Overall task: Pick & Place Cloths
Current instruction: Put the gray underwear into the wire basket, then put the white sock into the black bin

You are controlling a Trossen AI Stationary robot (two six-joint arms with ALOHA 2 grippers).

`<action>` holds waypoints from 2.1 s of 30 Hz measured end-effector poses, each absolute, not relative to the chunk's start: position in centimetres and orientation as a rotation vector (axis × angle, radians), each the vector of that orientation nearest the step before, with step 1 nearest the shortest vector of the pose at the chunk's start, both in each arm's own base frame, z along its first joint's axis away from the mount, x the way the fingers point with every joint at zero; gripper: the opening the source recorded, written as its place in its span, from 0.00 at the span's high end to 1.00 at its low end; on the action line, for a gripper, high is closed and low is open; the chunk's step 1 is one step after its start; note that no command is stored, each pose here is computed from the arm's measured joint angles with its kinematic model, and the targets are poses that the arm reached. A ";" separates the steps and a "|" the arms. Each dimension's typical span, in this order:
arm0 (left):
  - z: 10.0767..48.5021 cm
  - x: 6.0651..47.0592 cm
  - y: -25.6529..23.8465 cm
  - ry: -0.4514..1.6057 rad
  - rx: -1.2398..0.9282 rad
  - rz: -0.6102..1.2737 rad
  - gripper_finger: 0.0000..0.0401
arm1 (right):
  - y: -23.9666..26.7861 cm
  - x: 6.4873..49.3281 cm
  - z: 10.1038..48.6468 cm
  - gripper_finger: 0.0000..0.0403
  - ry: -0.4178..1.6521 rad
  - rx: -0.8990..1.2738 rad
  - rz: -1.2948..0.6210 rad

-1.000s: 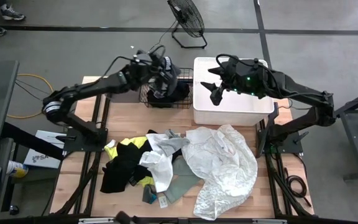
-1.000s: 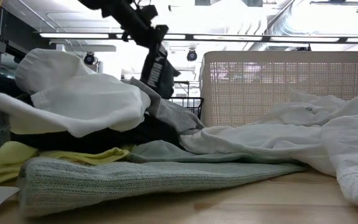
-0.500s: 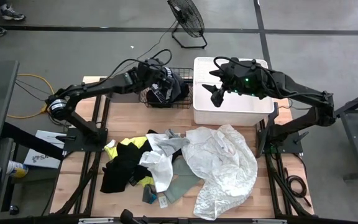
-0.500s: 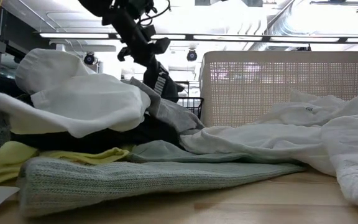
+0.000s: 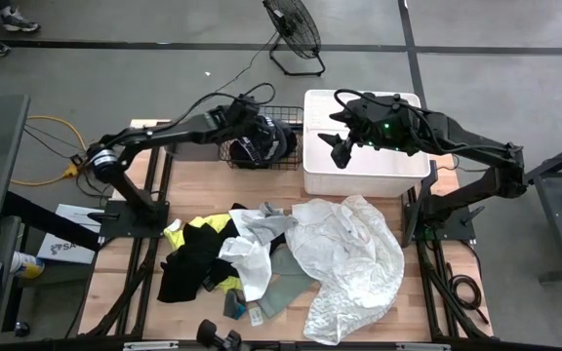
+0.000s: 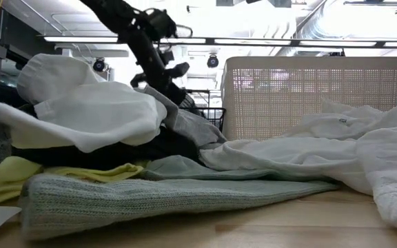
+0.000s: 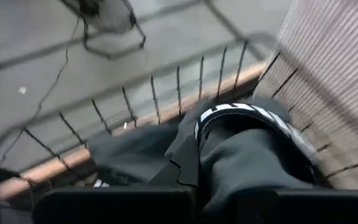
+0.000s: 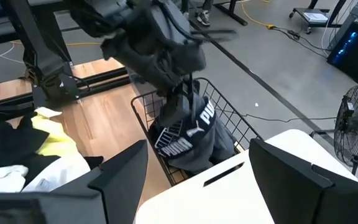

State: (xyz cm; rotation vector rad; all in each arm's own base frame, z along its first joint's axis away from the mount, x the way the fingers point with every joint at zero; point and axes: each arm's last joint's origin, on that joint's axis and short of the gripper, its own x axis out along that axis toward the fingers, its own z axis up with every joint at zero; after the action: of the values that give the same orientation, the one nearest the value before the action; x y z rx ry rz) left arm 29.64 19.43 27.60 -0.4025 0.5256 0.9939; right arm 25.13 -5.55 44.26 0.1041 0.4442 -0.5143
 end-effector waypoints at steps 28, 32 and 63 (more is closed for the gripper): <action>22.5 30.5 22.3 0.637 -0.604 0.880 0.91 | -5.5 24.9 43.8 0.32 0.485 0.150 -0.525; 22.6 30.6 22.2 0.647 -0.593 0.845 0.76 | -5.5 24.9 43.7 0.32 0.494 0.151 -0.525; 31.6 26.1 18.6 0.492 -0.540 0.683 0.30 | -4.1 24.8 43.2 0.32 0.554 0.177 -0.493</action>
State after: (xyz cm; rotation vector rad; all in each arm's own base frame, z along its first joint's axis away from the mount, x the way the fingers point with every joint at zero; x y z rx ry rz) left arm 26.09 18.59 31.61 -0.5399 0.4923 0.6833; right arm 24.76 -4.13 43.18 0.1770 0.5537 -0.4934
